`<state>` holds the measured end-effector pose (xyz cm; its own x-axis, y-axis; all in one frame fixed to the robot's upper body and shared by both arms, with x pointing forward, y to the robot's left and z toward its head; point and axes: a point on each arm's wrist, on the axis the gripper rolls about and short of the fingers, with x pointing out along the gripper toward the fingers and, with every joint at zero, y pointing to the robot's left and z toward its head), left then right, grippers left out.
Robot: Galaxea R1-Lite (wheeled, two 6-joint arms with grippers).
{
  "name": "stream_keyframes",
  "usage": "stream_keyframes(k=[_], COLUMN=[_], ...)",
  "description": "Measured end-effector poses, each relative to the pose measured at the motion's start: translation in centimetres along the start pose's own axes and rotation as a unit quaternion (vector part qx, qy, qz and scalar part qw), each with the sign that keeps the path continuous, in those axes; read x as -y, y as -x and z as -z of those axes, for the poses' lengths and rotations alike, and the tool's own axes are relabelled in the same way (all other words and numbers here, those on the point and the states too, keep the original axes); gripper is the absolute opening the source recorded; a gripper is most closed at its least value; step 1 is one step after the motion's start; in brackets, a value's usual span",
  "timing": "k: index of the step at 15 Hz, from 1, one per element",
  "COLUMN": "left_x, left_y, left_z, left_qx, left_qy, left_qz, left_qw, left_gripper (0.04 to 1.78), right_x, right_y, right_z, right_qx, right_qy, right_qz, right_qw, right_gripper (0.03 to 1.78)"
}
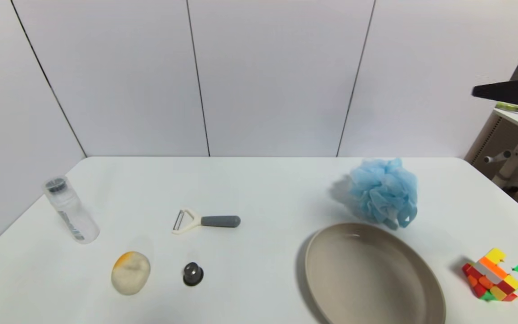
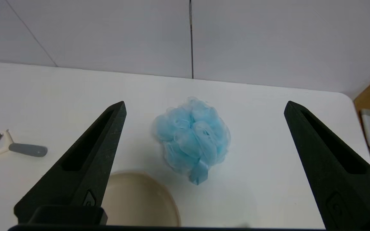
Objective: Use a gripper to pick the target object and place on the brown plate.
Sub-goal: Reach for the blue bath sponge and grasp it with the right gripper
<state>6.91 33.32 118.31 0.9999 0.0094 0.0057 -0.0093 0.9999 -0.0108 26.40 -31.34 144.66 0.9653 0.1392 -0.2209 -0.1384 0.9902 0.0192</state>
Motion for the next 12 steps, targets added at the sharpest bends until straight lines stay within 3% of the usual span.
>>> stream_keyframes(k=[3,6,12], left_x=[0.0,0.0,0.0], left_y=[0.0,0.0,0.0], left_z=[0.0,0.0,0.0], left_qx=[0.0,0.0,0.0], left_qy=[0.0,0.0,0.0], left_qz=[0.0,0.0,0.0], left_qw=[1.0,1.0,1.0], left_gripper=[1.69,1.69,1.69], right_x=[0.1,0.3,0.2], right_y=[-5.5,-10.3,-18.1], right_z=[0.1,1.3,3.8], right_qx=[-0.102,-0.213,-0.313], right_qy=[0.012,0.028,0.061], right_qz=[-0.008,-0.013,-0.031], right_qw=[0.9947,0.9766,0.9474], right_gripper=[1.7,1.7,1.7])
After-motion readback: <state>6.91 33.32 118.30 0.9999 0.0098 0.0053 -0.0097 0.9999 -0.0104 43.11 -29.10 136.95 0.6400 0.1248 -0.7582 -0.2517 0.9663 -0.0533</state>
